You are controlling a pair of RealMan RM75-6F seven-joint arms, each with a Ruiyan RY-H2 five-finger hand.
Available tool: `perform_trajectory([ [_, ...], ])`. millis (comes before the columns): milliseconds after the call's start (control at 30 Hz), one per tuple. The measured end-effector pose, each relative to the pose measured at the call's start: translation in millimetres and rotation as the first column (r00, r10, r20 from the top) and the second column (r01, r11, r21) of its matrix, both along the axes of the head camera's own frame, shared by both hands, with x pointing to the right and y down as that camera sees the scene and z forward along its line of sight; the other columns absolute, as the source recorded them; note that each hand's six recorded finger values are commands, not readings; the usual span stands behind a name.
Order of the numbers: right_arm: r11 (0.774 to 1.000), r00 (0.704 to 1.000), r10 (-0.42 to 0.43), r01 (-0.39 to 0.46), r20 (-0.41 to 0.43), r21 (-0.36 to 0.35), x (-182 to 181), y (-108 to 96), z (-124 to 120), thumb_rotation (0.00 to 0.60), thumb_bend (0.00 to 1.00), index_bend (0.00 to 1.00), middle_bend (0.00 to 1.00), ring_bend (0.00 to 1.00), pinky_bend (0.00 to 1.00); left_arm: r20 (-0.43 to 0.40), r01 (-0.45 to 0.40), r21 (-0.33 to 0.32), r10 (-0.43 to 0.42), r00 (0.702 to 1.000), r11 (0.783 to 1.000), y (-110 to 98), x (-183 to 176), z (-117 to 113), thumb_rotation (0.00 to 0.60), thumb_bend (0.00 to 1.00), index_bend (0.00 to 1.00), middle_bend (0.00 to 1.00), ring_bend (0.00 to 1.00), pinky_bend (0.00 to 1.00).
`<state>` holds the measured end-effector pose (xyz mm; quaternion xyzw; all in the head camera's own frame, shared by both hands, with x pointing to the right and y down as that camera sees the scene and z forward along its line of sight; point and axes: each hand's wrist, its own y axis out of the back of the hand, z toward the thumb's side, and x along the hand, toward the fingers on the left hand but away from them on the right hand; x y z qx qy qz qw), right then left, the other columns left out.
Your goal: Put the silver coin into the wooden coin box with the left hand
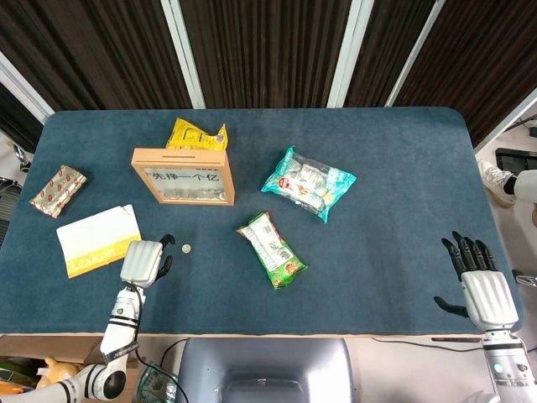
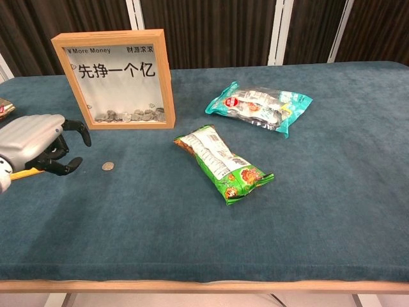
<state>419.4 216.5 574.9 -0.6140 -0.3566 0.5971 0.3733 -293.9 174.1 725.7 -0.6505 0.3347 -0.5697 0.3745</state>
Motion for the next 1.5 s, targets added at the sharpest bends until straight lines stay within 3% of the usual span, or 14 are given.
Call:
perform_trajectory([
  [567, 1.0, 1.0, -0.008, 0.008, -0.013, -0.011, -3.4, 1.4, 4.7, 0.6, 0.21, 0.0, 0.0, 0.0, 0.0, 0.146, -0.025, -0.037, 0.03, 0.989, 0.999, -1.1, 1.1, 31.8, 0.6, 0.39, 0.38, 1.0, 1.0, 1.0],
  [1500, 1.0, 1.0, 0.01, -0.011, -0.011, -0.024, -0.8, 2.3, 3.7, 0.6, 0.21, 0.0, 0.0, 0.0, 0.0, 0.142, -0.069, -0.011, 0.07, 0.987, 0.998, 4.7, 24.6, 41.8, 0.6, 0.39, 0.43, 1.0, 1.0, 1.0],
])
